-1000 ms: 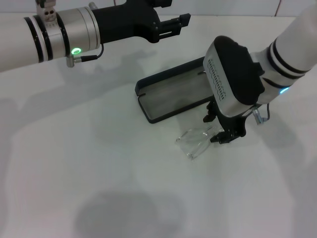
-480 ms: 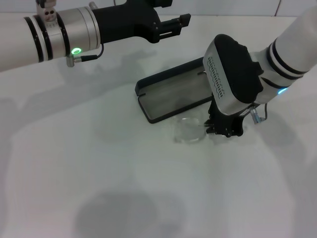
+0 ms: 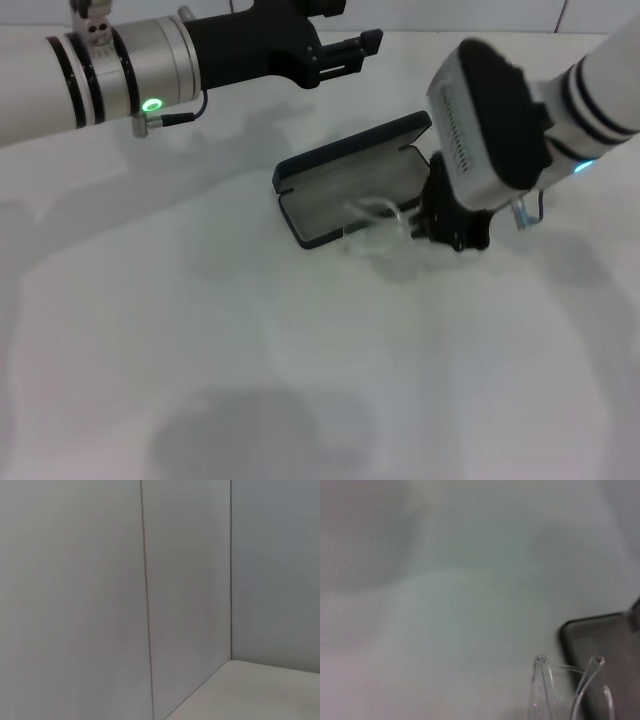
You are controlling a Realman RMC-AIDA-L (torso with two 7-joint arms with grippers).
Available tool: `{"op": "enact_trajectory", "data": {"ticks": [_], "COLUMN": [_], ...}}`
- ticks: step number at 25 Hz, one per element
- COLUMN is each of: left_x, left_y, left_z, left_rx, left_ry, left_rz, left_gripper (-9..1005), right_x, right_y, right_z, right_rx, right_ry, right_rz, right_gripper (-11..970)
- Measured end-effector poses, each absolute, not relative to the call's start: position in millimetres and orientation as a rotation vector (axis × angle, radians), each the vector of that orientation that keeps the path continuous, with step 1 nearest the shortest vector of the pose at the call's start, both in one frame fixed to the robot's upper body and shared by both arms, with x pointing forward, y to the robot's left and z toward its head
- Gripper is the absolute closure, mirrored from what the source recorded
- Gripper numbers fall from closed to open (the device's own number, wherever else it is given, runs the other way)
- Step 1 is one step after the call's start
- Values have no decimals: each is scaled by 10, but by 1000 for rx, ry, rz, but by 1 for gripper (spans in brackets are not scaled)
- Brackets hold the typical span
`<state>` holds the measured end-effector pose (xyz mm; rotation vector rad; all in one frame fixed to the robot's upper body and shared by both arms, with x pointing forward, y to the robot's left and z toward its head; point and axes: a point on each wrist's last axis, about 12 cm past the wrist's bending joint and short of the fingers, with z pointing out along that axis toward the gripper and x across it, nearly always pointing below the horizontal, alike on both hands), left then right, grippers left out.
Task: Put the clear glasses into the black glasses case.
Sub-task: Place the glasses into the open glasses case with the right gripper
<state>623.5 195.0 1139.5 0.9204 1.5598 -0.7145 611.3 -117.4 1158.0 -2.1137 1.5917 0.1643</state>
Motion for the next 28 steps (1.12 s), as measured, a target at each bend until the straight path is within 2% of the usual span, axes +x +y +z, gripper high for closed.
{"op": "enact_trajectory", "data": {"ticks": [4,14,28], "left_x": [6231,6233,6235], "left_y": [1960,1966,1976], "left_z": [11391,11397,11412], "left_rx": [917,918,923], "left_ry": [1561,1560,1551], "left_rz": [-713,-712,-701], "left_gripper": [358,358,357], "right_x": [6097,6071,6037], "right_y": [-1241,-1106,-960], "right_z": [11684,11484,11437], "right_rx": [-2040,-2045,-2064], "right_ry": [1529,1389,1256], "right_rz": [69,-139,-217], "right_gripper": [893,889,865]}}
